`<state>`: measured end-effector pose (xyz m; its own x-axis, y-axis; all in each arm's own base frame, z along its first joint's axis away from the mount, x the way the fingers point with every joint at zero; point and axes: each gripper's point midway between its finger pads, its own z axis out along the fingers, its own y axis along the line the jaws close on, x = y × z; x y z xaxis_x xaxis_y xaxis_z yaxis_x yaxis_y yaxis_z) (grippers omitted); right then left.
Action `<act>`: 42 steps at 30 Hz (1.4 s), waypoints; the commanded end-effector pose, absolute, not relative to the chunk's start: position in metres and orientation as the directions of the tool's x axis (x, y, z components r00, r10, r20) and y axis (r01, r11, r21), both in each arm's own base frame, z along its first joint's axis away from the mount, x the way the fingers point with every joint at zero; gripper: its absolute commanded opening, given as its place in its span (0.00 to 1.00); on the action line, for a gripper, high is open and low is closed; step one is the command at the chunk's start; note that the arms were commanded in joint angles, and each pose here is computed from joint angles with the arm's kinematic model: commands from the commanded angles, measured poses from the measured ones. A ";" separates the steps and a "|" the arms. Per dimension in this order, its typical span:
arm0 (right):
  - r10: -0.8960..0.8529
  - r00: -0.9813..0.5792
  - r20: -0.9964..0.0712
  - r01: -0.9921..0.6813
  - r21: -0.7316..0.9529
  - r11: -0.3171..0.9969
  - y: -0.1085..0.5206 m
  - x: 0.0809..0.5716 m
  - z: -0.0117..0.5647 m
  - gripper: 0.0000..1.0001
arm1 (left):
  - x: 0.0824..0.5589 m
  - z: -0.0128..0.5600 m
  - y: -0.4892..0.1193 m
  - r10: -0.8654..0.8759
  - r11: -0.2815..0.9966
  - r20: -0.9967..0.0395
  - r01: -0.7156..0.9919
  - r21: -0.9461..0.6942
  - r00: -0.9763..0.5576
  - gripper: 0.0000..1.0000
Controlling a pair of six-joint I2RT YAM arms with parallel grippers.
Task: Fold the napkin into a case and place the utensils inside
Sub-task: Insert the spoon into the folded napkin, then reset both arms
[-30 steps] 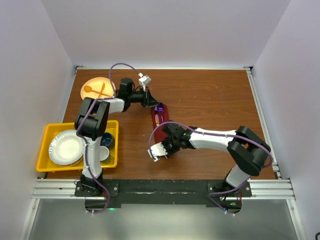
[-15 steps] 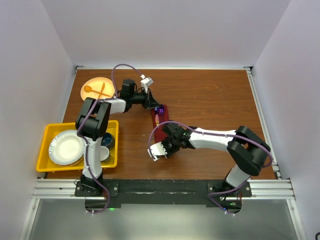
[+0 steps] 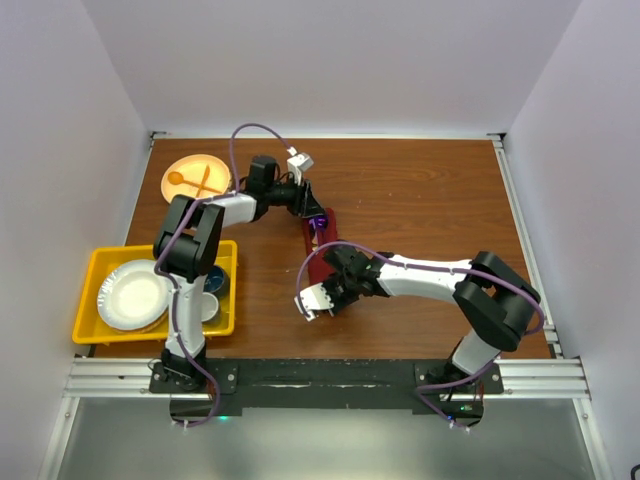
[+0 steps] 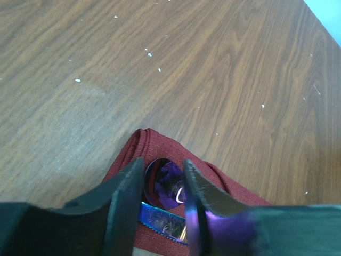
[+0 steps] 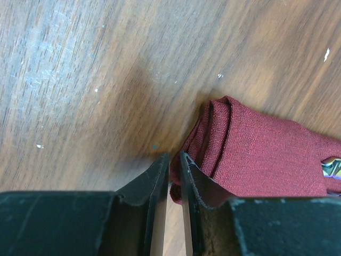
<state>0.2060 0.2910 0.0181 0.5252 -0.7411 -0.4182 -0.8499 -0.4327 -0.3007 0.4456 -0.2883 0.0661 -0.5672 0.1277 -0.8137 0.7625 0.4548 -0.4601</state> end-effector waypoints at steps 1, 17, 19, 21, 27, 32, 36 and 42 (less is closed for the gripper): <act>-0.742 0.520 -0.422 -0.854 -0.275 -0.442 0.290 0.201 0.020 0.22 | 0.465 0.097 -0.289 0.133 0.469 -0.879 0.810 -0.352 -0.459 0.45; -0.664 0.539 -0.517 -0.837 -0.238 -0.494 0.275 0.160 0.077 0.35 | 0.495 0.213 -0.238 0.142 0.640 -0.956 0.760 -0.109 -0.257 1.00; -0.681 0.484 -0.549 -0.874 -0.280 -0.396 0.276 0.168 0.102 0.36 | 0.491 0.223 -0.215 0.169 0.664 -0.947 0.741 -0.096 -0.275 1.00; -0.700 0.381 -0.604 -0.922 -0.300 -0.243 0.276 0.181 0.127 0.43 | 0.486 0.238 -0.196 0.218 0.683 -0.942 0.729 -0.040 -0.256 1.00; -0.626 -0.060 -0.777 -0.916 -0.207 0.345 0.243 0.255 0.193 0.81 | 0.466 0.254 -0.159 0.290 0.781 -0.861 0.623 -0.039 -0.417 1.00; -0.421 -0.365 -0.830 -0.708 -0.047 0.705 0.184 0.310 0.216 0.98 | 0.425 0.245 -0.152 0.333 0.753 -0.799 0.651 -0.095 -0.501 1.00; -0.307 -0.486 -0.818 -0.568 0.029 0.823 0.145 0.315 0.203 0.98 | 0.401 0.217 -0.133 0.321 0.812 -0.779 0.580 -0.066 -0.538 1.00; -0.193 -0.600 -0.777 -0.438 0.117 0.891 0.113 0.288 0.165 0.98 | 0.360 0.172 -0.118 0.342 0.831 -0.704 0.550 -0.083 -0.622 1.00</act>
